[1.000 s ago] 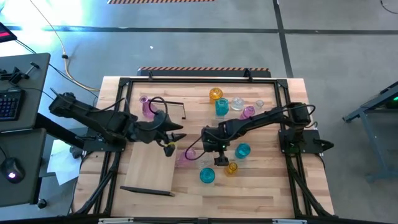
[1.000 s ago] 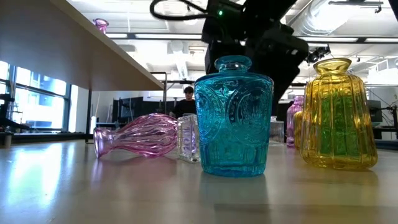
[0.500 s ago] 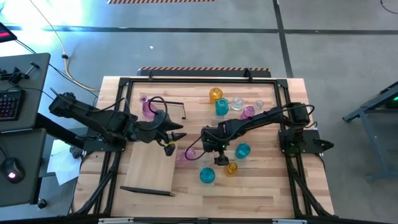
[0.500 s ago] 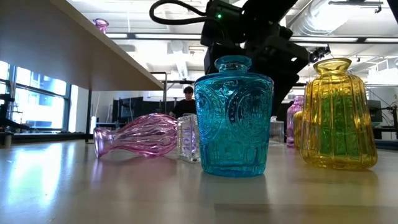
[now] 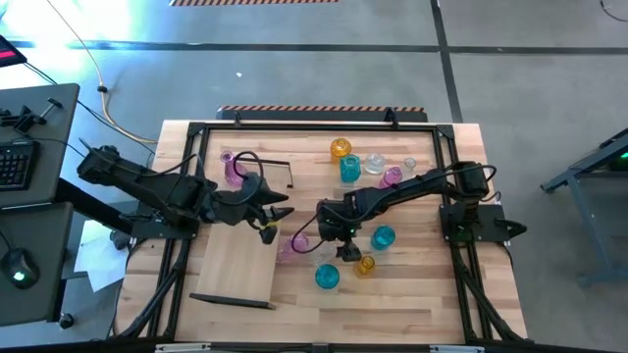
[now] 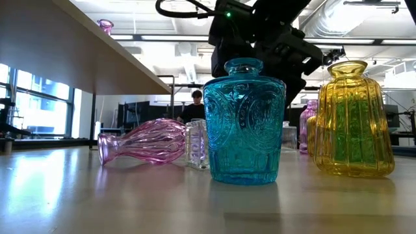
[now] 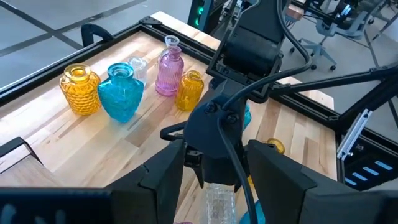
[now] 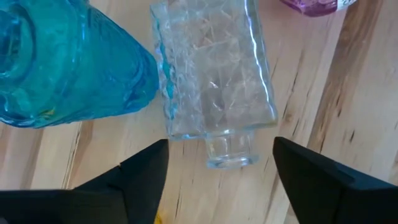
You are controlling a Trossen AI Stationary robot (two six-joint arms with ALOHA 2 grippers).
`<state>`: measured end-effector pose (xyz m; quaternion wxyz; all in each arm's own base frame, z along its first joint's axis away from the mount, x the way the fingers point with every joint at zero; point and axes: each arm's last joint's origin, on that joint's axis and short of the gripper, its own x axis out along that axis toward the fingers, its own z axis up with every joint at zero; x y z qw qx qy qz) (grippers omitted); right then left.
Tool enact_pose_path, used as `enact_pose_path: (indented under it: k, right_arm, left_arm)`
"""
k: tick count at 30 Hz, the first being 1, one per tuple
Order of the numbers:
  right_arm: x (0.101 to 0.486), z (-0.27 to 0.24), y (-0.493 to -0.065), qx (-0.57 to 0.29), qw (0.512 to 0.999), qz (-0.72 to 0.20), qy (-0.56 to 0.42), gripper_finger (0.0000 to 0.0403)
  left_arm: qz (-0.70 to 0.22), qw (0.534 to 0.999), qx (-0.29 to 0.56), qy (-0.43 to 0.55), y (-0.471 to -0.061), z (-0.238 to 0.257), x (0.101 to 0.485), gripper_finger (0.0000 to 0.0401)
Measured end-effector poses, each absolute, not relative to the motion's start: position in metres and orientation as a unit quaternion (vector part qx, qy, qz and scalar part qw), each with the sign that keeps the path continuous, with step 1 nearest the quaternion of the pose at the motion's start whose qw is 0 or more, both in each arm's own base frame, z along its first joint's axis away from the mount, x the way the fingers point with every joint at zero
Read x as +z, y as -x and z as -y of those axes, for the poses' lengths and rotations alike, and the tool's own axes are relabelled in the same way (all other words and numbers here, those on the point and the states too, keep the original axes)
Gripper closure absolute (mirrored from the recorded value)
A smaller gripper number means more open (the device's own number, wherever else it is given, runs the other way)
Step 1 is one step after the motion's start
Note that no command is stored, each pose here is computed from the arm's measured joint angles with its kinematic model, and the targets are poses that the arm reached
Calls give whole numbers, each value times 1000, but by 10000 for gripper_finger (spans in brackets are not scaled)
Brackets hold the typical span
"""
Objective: Sort vases onto shelf
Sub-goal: Put the bottom left transparent flower vase on the shelf
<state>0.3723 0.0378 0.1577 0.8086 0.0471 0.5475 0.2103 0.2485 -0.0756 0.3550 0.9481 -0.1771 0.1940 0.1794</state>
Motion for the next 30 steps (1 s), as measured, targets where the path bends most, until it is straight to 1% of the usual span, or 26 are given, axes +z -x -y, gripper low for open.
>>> enact_pose_path:
  k: [8,12,18,21,25,30]
  right_arm:
    - [158,-38,-372,210,808,-548,-47,183]
    - [156,-38,-372,212,806,-551,-42,217]
    - [137,-48,-372,222,786,-577,-34,275]
    - [133,-54,-372,229,782,-579,-27,296]
    - [135,-56,-373,226,785,-576,-30,302]
    - [137,-53,-370,225,779,-583,-43,274]
  left_arm:
    - [-193,948,181,178,-249,76,355,231]
    - [-193,948,181,178,-249,76,355,231]
    - [-193,948,181,178,-249,76,355,231]
    - [-193,948,181,178,-249,76,355,231]
    - [-193,948,181,178,-249,76,355,231]
    - [-193,948,181,177,-249,76,355,231]
